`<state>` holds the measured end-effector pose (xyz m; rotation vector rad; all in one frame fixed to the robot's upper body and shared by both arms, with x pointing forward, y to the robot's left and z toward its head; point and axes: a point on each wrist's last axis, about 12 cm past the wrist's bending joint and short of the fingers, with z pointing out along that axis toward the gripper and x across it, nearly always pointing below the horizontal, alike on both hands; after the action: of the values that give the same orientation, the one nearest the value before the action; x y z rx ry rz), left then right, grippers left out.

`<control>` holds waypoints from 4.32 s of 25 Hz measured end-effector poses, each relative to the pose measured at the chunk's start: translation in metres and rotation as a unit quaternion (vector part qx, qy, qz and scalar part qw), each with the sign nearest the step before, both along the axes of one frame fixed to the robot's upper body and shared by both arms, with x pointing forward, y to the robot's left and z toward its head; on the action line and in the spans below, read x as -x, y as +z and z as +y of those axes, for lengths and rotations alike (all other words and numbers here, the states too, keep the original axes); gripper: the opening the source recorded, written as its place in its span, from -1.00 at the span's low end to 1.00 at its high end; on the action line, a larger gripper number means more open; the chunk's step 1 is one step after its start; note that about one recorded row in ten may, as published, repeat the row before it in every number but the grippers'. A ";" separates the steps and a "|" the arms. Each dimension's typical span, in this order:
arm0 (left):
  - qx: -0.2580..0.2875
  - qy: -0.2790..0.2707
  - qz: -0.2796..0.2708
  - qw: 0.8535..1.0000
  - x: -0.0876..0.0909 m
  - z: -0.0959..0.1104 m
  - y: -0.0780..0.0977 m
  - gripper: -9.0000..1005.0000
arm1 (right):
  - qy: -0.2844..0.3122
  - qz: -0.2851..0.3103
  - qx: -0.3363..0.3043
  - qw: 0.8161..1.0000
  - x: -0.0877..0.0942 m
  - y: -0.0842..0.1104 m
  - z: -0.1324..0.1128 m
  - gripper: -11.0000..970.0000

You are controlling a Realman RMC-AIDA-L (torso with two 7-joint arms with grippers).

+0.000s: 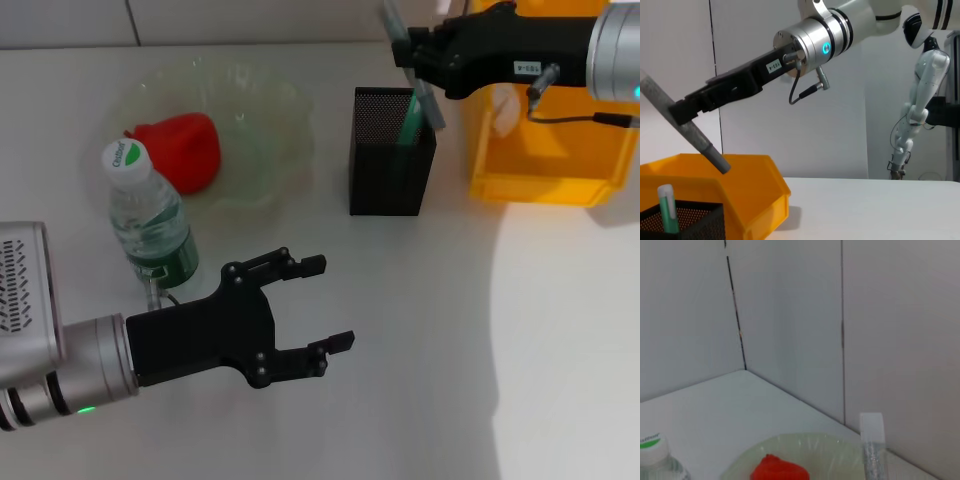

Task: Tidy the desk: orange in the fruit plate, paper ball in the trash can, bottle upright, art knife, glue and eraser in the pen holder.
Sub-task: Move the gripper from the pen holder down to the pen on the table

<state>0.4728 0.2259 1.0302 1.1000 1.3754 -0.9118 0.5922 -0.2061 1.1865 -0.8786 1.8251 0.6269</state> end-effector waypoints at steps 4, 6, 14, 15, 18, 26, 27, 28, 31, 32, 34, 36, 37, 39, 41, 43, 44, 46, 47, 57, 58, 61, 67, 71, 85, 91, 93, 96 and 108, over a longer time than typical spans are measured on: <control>0.000 0.000 0.000 1.000 0.000 0.000 0.000 0.60 | 0.007 -0.001 0.015 1.000 -0.002 -0.015 0.000 -0.70; 0.000 0.000 0.000 1.000 0.000 0.000 0.000 0.60 | 0.006 -0.001 0.019 1.000 -0.002 -0.019 0.000 -0.68; 0.000 0.002 0.001 1.000 0.001 0.001 -0.001 0.60 | 0.005 0.013 0.029 0.999 0.000 -0.034 -0.001 -0.62; 0.000 0.003 0.002 1.000 0.001 0.001 -0.001 0.60 | 0.002 0.015 0.029 0.999 0.001 -0.036 -0.003 -0.62; 0.000 0.004 0.003 1.000 0.001 0.001 -0.001 0.60 | -0.003 0.021 0.027 0.999 0.003 -0.039 -0.007 -0.60; 0.001 0.007 0.001 1.000 0.001 0.003 -0.001 0.60 | -0.004 0.004 -0.005 1.000 0.014 -0.034 -0.015 0.12; 0.001 0.006 0.001 1.000 0.000 0.002 0.000 0.60 | -0.005 -0.004 -0.020 1.000 0.016 -0.032 -0.016 0.18; 0.001 0.006 0.001 1.000 0.000 0.002 0.000 0.60 | -0.005 -0.004 -0.020 1.000 0.016 -0.032 -0.016 0.24; 0.001 0.005 -0.001 1.000 -0.001 0.003 0.001 0.60 | 0.003 -0.015 -0.020 1.000 0.021 -0.025 -0.020 0.40; 0.003 0.005 -0.001 1.000 0.000 0.003 0.001 0.60 | 0.006 -0.013 -0.011 1.000 0.024 -0.020 -0.027 0.45; 0.011 0.012 -0.003 1.000 0.000 0.006 0.003 0.60 | 0.002 -0.002 0.001 1.000 0.027 -0.014 -0.039 0.50; 0.012 0.013 -0.003 1.000 0.000 0.006 0.003 0.60 | 0.006 0.009 0.007 1.000 0.030 -0.013 -0.044 0.50; 0.014 0.018 -0.002 1.000 0.000 0.007 0.003 0.60 | 0.016 0.018 0.019 1.000 0.034 -0.011 -0.047 0.50; 0.018 0.022 -0.001 1.000 0.001 0.009 0.003 0.60 | 0.044 0.039 0.070 0.996 0.043 -0.006 -0.055 0.50; 0.022 0.026 0.000 0.999 0.001 0.011 0.004 0.60 | 0.077 0.067 0.143 0.984 0.056 0.001 -0.066 0.50; 0.032 0.034 -0.001 0.999 0.003 0.015 0.005 0.60 | 0.086 0.077 0.165 0.980 0.060 0.005 -0.070 0.49; 0.043 0.043 -0.002 0.998 0.005 0.019 0.007 0.60 | 0.114 0.089 0.204 0.968 0.066 0.014 -0.075 0.49; 0.047 0.046 0.000 0.998 0.006 0.021 0.007 0.60 | 0.155 0.103 0.240 0.953 0.068 0.022 -0.075 0.49; 0.047 0.046 0.000 0.998 0.006 0.021 0.007 0.60 | 0.155 0.103 0.240 0.953 0.068 0.022 -0.075 0.49; 0.049 0.043 0.012 0.998 0.005 0.021 0.008 0.60 | 0.304 0.123 0.371 0.869 0.068 0.008 -0.041 0.48; 0.049 0.043 0.012 0.998 0.005 0.021 0.008 0.60 | 0.318 0.121 0.373 0.863 0.069 0.006 -0.038 0.48; 0.051 0.043 0.027 0.997 0.003 0.019 0.008 0.60 | 0.376 0.112 0.392 0.832 0.075 -0.005 -0.022 0.47; 0.044 0.047 0.029 0.997 0.001 0.018 0.006 0.60 | 0.419 0.080 0.412 0.805 0.071 -0.008 -0.005 0.46; 0.041 0.050 0.033 0.997 0.000 0.017 0.005 0.60 | 0.448 0.047 0.430 0.782 0.065 -0.012 0.013 0.45; 0.036 0.052 0.032 0.998 -0.002 0.017 0.004 0.60 | 0.324 0.117 0.411 0.844 0.054 0.000 0.022 0.42; 0.033 0.049 0.029 0.998 -0.002 0.016 0.004 0.60 | 0.183 0.214 0.386 0.878 0.059 0.005 0.018 0.41; 0.030 0.045 0.029 0.998 -0.002 0.015 0.004 0.60 | 0.180 0.212 0.389 0.878 0.067 0.002 0.015 0.40; 0.025 0.043 0.028 0.998 -0.003 0.014 0.003 0.60 | 0.239 0.167 0.409 0.864 0.076 -0.012 0.020 0.40; 0.020 0.035 0.024 0.999 -0.005 0.011 0.004 0.60 | 0.361 0.068 0.446 0.816 0.068 -0.033 0.041 0.37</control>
<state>0.4776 0.2370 1.0342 0.9995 1.4201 -0.9156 0.5239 -0.1647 1.1533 -2.2751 1.8701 0.2271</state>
